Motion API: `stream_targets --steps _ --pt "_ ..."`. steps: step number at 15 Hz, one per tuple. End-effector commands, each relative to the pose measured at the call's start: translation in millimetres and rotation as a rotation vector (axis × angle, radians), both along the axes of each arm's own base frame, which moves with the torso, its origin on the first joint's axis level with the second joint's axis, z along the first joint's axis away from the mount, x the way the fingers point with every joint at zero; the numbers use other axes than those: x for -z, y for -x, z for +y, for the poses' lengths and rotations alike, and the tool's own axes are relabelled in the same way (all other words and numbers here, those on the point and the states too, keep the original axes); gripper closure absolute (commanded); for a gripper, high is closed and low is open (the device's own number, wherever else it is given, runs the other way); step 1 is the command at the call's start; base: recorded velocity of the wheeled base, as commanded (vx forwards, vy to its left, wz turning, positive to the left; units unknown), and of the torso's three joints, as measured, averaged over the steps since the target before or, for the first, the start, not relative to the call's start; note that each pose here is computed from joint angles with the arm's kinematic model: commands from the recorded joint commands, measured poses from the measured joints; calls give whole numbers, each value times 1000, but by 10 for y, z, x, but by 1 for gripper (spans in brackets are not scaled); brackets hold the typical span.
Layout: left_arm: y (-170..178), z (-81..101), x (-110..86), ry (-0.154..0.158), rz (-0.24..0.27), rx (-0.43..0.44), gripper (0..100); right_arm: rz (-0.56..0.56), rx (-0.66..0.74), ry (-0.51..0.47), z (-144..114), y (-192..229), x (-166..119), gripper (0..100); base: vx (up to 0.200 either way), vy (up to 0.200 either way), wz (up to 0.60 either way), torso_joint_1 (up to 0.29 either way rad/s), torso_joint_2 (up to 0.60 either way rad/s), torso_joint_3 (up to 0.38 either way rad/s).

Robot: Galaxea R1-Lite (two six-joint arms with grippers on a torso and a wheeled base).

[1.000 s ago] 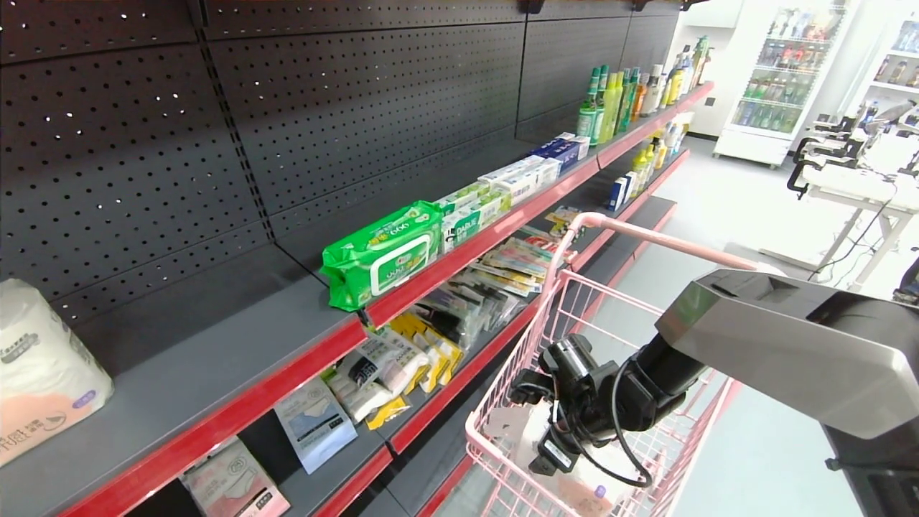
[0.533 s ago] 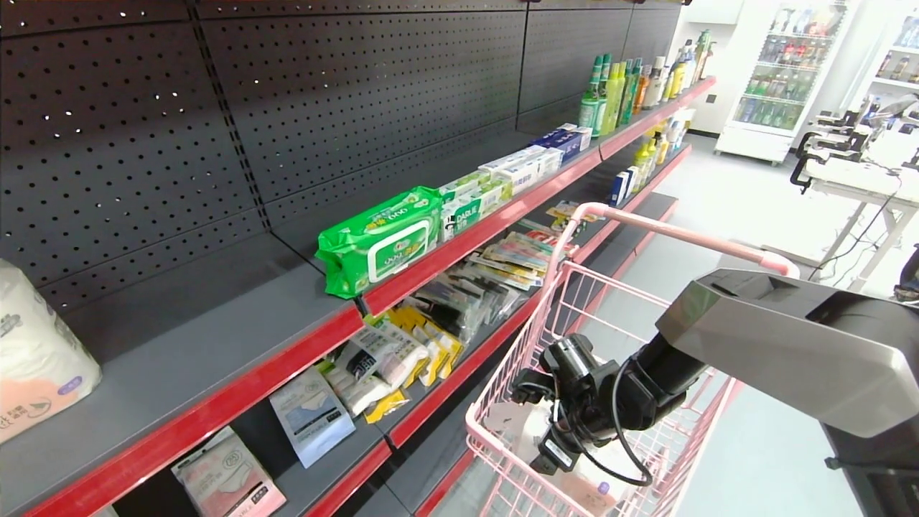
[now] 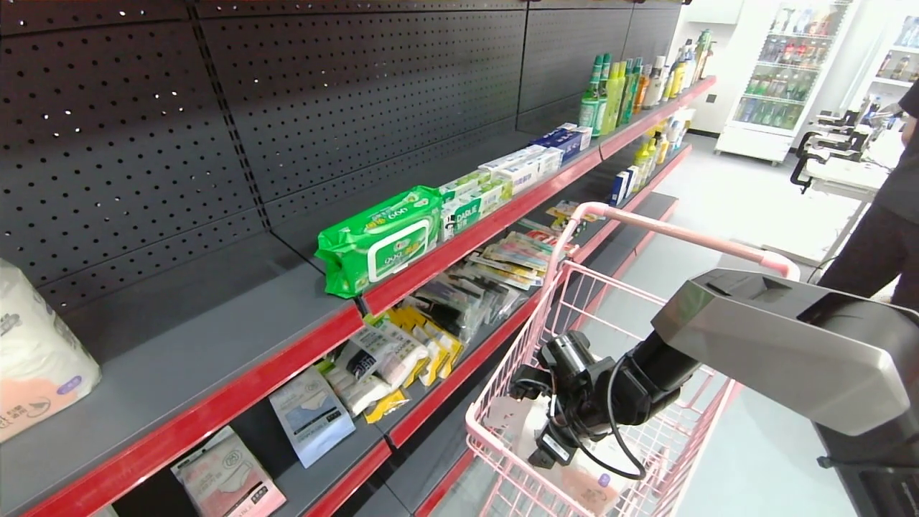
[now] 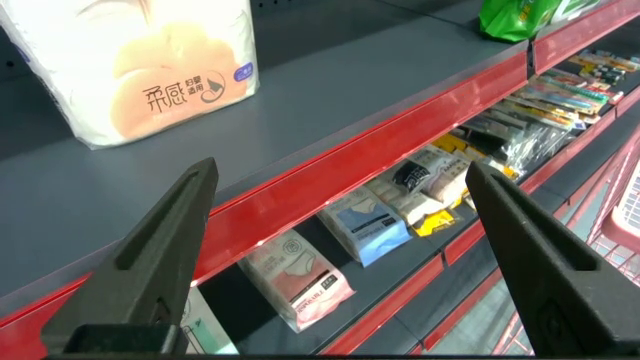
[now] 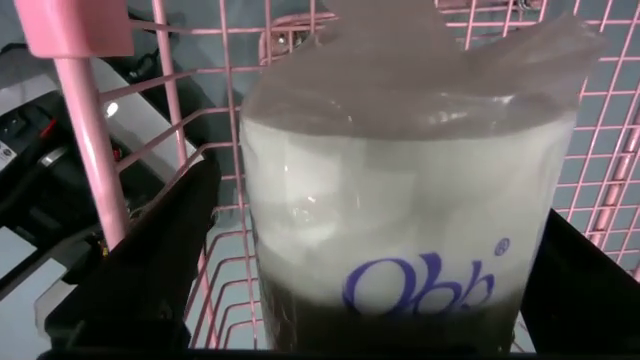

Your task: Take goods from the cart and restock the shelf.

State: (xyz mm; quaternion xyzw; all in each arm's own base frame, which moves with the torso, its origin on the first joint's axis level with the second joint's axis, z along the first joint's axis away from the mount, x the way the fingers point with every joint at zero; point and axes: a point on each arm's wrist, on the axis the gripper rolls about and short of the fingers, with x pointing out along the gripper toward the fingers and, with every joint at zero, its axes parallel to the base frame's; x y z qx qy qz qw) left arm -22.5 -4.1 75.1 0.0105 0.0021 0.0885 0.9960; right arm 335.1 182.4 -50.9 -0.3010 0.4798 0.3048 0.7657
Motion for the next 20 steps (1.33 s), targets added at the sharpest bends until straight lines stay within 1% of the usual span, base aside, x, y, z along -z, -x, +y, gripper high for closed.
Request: stream_targets --steps 1,11,12,14,15,20 --pt "-1 0 0 0 1 -1 0 -2 2 8 1 -13 23 0 0 0 0 0 0 0" --pt "-1 0 0 0 1 -1 0 0 12 4 -35 -17 -19 0 0 0 0 0 0 0" --pt "-1 0 0 0 1 -1 0 12 12 10 -39 -9 -22 0 0 0 0 0 0 0" --pt "-1 0 0 0 1 -1 0 83 24 41 -78 -22 -134 0 0 0 0 0 0 0" --pt "-1 0 0 0 1 -1 0 96 24 49 -82 -14 -153 0 0 0 0 0 0 0" --pt "-1 0 0 1 0 -1 0 76 27 47 -21 -84 -113 0 0 0 0 0 0 0"
